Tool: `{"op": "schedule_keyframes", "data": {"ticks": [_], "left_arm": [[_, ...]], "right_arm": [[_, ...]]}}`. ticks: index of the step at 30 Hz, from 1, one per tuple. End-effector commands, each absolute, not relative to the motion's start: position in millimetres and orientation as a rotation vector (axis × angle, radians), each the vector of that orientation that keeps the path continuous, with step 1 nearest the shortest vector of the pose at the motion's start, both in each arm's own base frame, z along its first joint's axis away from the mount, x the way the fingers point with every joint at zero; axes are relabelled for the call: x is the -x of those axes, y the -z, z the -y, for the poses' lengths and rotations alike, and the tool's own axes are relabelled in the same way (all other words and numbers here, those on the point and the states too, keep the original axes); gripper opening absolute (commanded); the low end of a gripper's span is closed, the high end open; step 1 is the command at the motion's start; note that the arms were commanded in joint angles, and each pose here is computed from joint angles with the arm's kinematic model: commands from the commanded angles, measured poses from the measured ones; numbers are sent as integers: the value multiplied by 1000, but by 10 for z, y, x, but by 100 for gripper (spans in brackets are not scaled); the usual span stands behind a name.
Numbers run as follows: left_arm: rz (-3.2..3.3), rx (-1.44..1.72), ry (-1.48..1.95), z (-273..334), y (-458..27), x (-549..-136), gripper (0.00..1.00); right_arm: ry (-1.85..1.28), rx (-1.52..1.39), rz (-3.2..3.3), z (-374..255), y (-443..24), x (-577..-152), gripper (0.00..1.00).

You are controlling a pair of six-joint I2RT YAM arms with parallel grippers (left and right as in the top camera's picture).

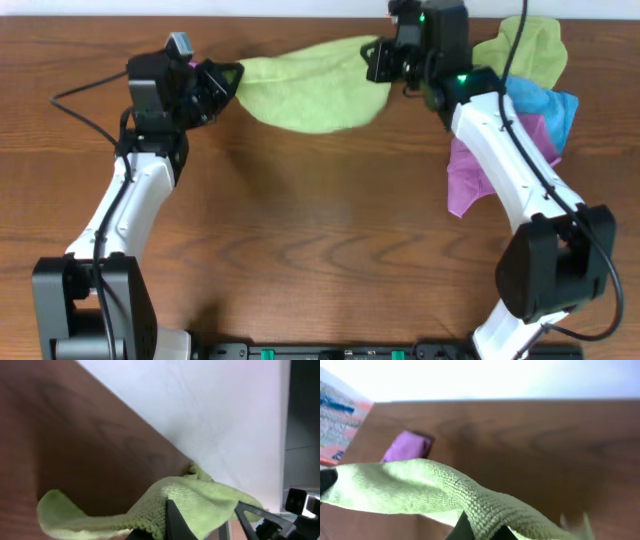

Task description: Fold the cloth

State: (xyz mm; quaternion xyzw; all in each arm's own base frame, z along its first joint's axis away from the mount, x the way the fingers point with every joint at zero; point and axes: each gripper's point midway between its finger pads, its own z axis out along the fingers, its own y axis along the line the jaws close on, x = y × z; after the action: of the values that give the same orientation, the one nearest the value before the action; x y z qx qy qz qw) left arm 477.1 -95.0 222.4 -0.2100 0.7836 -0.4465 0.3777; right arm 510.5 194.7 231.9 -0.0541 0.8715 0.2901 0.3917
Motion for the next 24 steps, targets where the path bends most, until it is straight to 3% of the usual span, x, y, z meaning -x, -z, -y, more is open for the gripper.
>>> {"op": "schedule_keyframes", "data": {"ticks": [1,5,16,24], "left_arm": [[-1968,423,1149,983,-2485,-4828,6],[-2061,332,1158,1077,-2458,-4715,6],[-2644,300,977,1026,-1425,-3756,6],[-2856,299,906,1020,-1158,-3300,6]], "right_arm": [[-698,145,-2196,-1791,-2511,-5153,1],[-695,181,-2315,-1784,-2329,-4950,1],[-674,211,-2806,-1622,-1681,-3979,1],[-690,322,-2939,-1744,-1538,-3581,1]]}}
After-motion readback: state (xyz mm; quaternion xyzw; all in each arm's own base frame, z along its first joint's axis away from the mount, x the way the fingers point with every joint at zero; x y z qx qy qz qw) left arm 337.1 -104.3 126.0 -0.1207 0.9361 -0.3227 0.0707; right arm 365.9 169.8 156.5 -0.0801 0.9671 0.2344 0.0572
